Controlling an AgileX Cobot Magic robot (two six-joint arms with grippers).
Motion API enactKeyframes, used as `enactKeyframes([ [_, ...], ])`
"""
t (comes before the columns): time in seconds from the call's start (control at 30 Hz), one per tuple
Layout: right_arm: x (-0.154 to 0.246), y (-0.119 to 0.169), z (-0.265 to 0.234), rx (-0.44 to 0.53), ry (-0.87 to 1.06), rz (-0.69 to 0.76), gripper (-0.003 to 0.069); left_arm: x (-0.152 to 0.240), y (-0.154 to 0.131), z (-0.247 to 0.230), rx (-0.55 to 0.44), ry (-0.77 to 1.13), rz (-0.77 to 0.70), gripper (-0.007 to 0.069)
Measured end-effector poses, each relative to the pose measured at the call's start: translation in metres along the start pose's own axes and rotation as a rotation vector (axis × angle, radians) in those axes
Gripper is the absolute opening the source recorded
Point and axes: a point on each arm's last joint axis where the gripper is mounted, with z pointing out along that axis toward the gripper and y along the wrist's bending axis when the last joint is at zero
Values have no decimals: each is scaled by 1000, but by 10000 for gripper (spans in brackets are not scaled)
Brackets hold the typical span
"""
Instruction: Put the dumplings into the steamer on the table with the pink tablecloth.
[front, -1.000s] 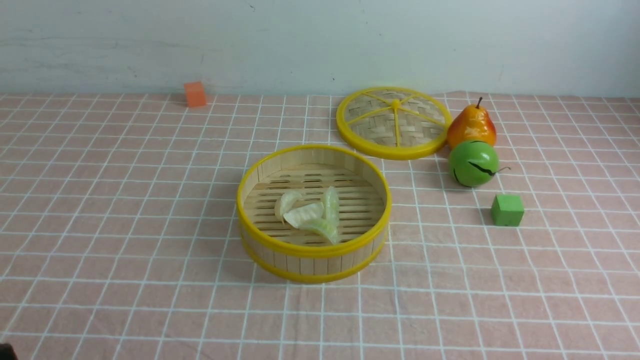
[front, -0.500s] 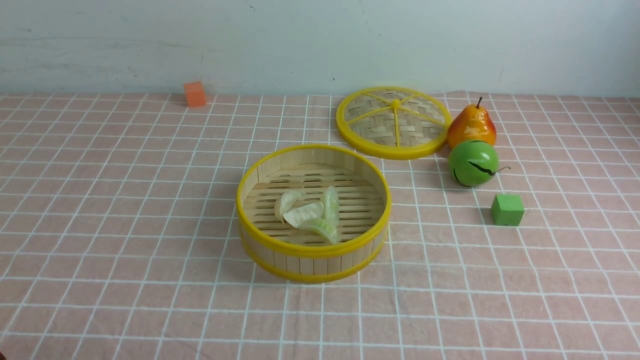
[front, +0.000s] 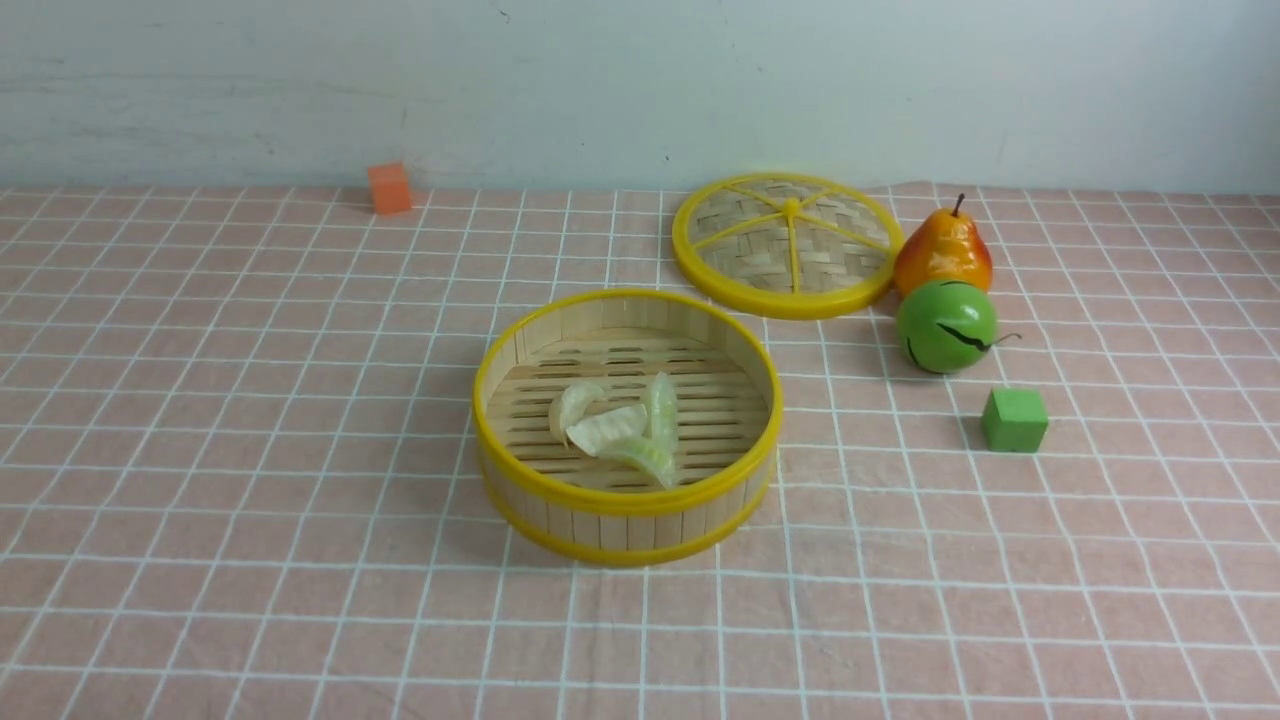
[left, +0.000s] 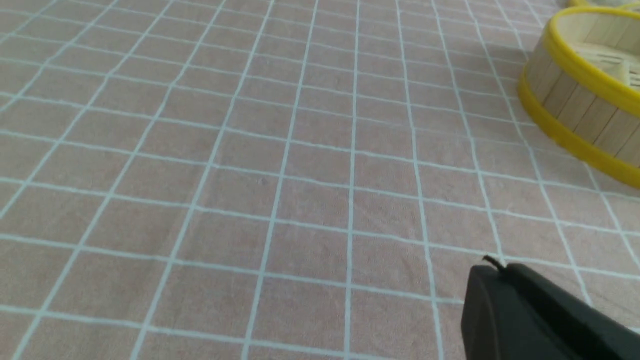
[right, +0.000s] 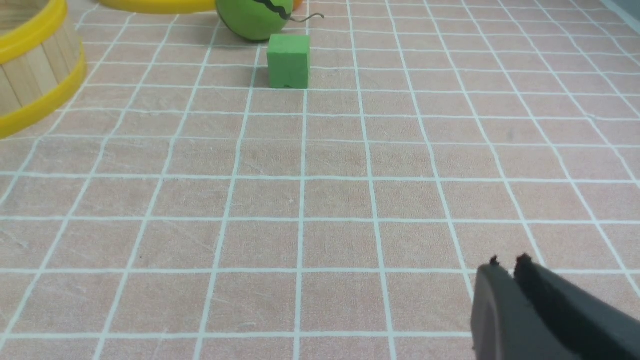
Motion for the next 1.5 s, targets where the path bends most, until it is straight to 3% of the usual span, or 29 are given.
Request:
enactKeyframes([
  [0.2, 0, 0, 0, 0, 0, 0, 59, 0, 4, 0, -63, -10, -66, -13],
  [1.5, 0, 0, 0, 0, 0, 0, 116, 0, 4, 0, -67, -3, -29, -13],
])
